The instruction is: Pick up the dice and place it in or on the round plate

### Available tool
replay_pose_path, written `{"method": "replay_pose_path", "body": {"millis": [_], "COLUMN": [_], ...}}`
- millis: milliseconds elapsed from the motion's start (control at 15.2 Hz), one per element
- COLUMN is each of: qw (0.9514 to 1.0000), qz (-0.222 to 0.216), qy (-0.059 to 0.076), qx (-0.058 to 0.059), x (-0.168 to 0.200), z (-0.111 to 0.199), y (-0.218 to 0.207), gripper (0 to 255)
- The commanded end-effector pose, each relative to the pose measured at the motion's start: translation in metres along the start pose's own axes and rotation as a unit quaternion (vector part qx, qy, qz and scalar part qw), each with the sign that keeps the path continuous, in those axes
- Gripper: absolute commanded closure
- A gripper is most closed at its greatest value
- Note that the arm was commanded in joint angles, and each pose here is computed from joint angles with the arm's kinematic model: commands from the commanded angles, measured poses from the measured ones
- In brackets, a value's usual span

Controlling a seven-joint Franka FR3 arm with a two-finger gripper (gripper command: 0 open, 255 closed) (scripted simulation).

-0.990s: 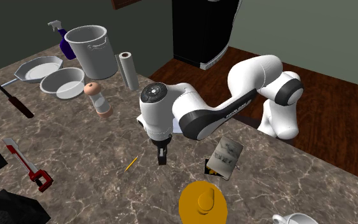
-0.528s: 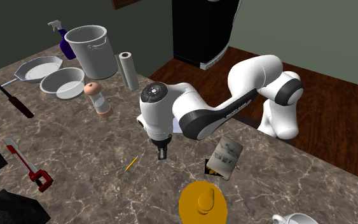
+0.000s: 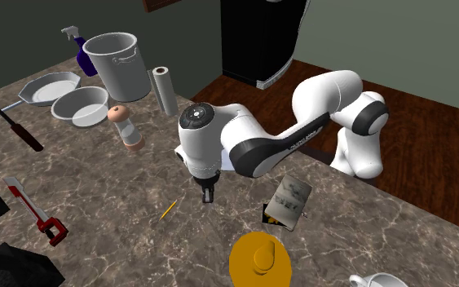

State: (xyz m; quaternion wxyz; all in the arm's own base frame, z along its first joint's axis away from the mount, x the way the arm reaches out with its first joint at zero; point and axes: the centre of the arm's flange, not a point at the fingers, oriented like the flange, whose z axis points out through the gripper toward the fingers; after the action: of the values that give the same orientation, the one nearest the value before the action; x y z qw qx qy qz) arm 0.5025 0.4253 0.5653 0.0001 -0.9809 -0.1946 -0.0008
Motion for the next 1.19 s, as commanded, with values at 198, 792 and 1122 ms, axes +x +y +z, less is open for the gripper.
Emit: {"method": "replay_pose_path", "body": {"millis": [198, 792, 1122], "qw": [1.0, 1.0, 1.0], "qz": [0.0, 0.0, 0.0], "qy": [0.0, 0.0, -0.001], "qx": [0.0, 0.0, 0.0], "x": [0.0, 0.0, -0.012], "z": [-0.025, -0.072, -0.081], "y": [-0.001, -0.001, 0.037], "gripper": [255, 255, 255]}}
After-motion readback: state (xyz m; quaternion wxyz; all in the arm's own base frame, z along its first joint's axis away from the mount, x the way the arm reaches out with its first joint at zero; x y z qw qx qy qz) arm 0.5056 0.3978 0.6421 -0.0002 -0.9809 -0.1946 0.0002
